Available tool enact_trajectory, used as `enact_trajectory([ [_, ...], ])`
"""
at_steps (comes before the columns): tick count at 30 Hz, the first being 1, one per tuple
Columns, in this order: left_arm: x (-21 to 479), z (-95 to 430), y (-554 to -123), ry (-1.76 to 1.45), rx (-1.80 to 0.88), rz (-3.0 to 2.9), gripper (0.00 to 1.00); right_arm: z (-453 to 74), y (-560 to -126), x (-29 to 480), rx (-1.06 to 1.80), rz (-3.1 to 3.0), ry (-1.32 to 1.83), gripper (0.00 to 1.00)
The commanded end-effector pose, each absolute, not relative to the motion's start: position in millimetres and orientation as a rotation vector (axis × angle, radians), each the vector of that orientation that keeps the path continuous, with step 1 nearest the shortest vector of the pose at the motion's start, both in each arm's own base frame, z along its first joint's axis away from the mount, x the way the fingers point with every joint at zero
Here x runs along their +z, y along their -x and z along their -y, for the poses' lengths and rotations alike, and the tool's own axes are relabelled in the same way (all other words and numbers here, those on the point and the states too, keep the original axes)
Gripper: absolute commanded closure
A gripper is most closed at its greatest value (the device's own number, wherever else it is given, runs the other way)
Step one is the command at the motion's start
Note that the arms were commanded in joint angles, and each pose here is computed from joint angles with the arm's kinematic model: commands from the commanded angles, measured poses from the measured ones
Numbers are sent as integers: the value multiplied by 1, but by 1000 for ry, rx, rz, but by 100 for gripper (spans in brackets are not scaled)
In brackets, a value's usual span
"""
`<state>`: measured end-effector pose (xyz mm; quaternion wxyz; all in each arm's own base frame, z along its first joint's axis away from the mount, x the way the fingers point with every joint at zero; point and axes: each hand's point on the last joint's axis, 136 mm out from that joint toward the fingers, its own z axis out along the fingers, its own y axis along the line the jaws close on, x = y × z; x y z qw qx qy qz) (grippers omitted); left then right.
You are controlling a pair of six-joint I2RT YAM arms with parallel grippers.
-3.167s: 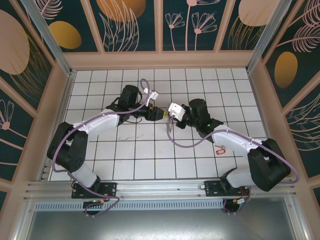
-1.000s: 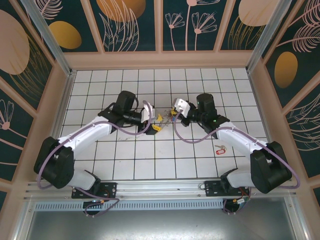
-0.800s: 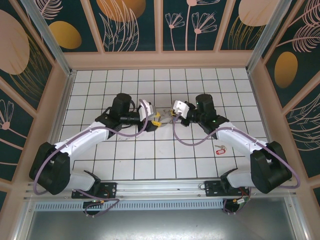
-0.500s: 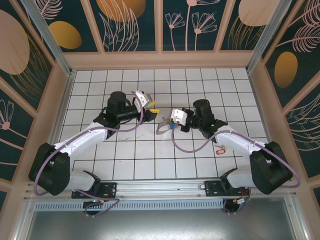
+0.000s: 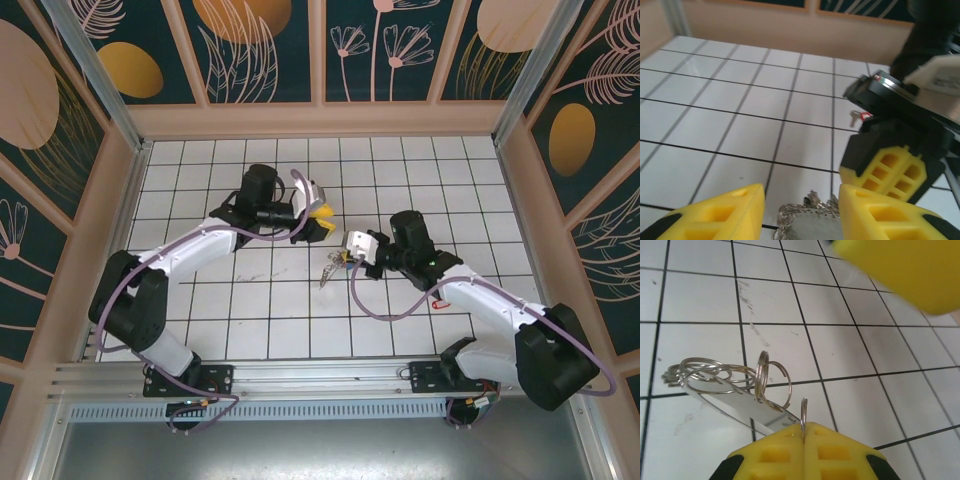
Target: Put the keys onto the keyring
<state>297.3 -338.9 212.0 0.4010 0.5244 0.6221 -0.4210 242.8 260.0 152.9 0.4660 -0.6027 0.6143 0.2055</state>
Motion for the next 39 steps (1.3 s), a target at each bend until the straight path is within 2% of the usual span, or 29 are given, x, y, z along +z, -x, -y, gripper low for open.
enact_trajectory([
  [1, 206, 346, -275, -1450, -1169, -1527, 56, -264, -231, 158, 636, -1557, 1424, 100],
  [8, 193, 345, -263, -1497, -1241, -1548, 57, -261, -234, 161, 722, -1632, 1284, 100],
  [20, 171, 346, -258, -1543, -1275, -1605, 55, -255, -229, 155, 699, -1641, 1278, 100],
  [39, 165, 353, -247, -1652, -1336, -1606, 56, -245, -236, 150, 652, -1666, 1268, 100],
])
